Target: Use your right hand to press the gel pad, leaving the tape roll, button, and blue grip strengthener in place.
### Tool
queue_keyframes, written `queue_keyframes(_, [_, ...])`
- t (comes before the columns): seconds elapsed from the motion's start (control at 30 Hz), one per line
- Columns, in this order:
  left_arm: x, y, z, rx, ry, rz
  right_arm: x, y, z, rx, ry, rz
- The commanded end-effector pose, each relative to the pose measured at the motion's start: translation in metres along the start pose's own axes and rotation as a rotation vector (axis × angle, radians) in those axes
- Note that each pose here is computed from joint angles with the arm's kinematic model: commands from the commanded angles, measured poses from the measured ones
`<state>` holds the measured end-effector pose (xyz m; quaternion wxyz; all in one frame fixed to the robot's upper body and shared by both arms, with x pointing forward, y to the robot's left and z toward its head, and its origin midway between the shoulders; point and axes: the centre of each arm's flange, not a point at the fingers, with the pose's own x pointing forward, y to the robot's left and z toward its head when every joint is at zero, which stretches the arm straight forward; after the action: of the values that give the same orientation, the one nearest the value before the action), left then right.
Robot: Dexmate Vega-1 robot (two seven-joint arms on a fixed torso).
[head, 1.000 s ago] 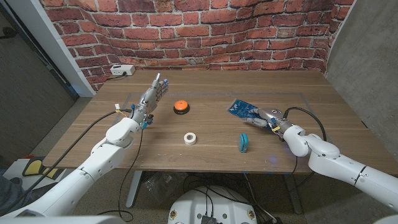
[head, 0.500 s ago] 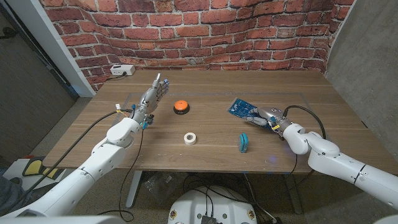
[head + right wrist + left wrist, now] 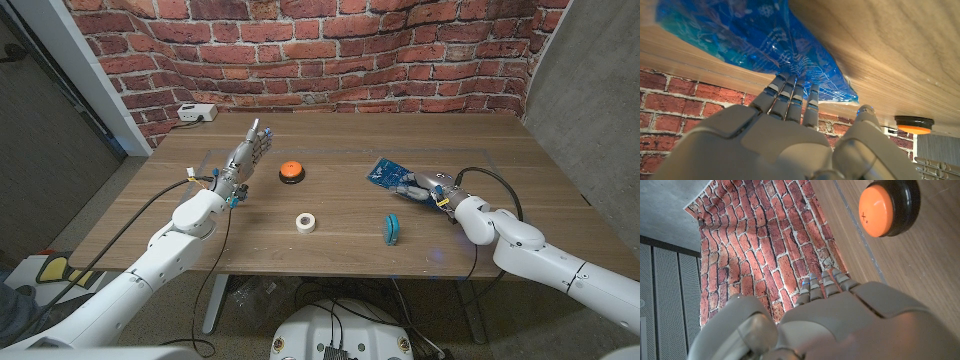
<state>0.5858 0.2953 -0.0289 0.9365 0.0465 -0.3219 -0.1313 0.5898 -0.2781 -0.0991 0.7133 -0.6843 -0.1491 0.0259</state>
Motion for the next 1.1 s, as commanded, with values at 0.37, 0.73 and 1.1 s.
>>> queue_keyframes(0.37, [0.0, -0.001, -0.003, -0.001, 0.011, -0.003, 0.002, 0.004, -0.002, 0.014, 0.01, 0.023])
queue_keyframes(0.73, [0.0, -0.001, -0.003, -0.001, 0.011, -0.004, 0.002, 0.005, -0.002, 0.018, 0.012, 0.027])
queue_keyframes(1.1, [0.001, -0.002, -0.001, 0.003, 0.007, -0.008, -0.002, -0.005, -0.006, 0.013, 0.027, -0.014])
